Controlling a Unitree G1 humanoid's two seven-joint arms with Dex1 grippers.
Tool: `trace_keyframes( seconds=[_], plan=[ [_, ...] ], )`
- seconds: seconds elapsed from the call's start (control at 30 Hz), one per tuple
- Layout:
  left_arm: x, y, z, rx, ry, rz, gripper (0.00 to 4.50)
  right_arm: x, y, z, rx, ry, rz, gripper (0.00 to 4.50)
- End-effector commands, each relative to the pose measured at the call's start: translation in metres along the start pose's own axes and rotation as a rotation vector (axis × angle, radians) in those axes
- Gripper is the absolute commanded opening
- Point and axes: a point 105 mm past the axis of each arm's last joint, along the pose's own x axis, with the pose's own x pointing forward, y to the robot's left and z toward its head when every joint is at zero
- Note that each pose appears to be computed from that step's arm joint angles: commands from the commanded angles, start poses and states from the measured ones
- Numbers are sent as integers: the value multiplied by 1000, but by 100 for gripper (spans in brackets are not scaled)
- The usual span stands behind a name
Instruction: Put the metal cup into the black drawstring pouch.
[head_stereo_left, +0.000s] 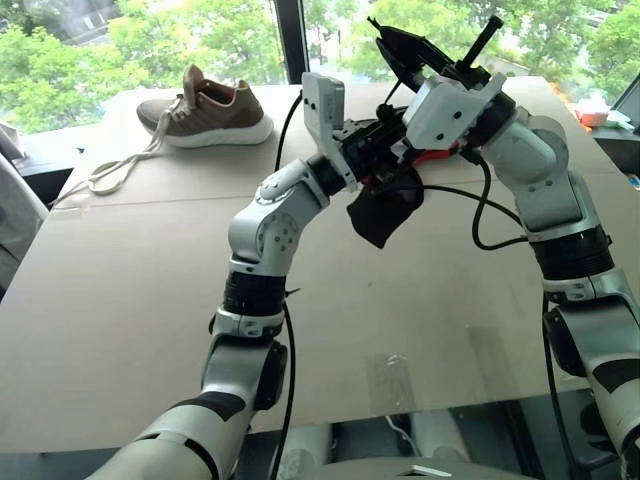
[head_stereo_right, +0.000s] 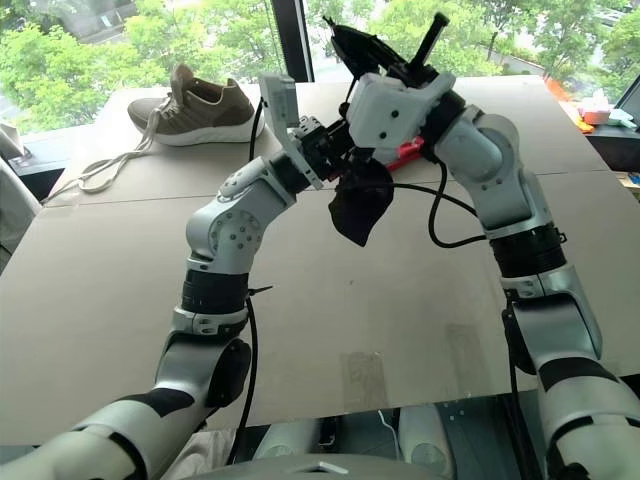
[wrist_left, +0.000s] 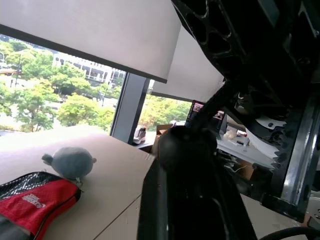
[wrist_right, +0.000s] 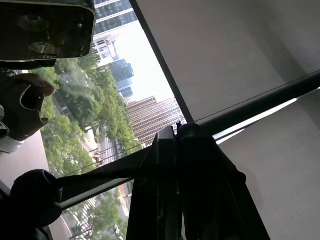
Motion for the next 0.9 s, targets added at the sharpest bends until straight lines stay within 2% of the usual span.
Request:
trace_keyframes(
  seconds=[0.03, 0.27, 0.37, 0.47, 0.87, 0.9],
  plan=[
    [1, -7, 17, 28, -66, -23, 2, 0, -12, 9, -9, -32, -37, 0],
    [-2, -6, 17, -4, -67, -11, 2, -1, -13, 6, -3, -23, -33, 0],
    [-5, -11, 16, -10, -53, -48, 80, -1, -14, 5, -1, -21, -37, 0],
    [-5, -8, 14, 19, -47, -19, 204, -1, -14, 5, 1, -20, -37, 0],
    [-3, -13, 20, 36, -85, -52, 204, 0, -13, 6, 10, -22, -39, 0],
    [-3, -13, 22, 33, -92, -52, 154, 0, -12, 6, 10, -22, -38, 0]
  ],
)
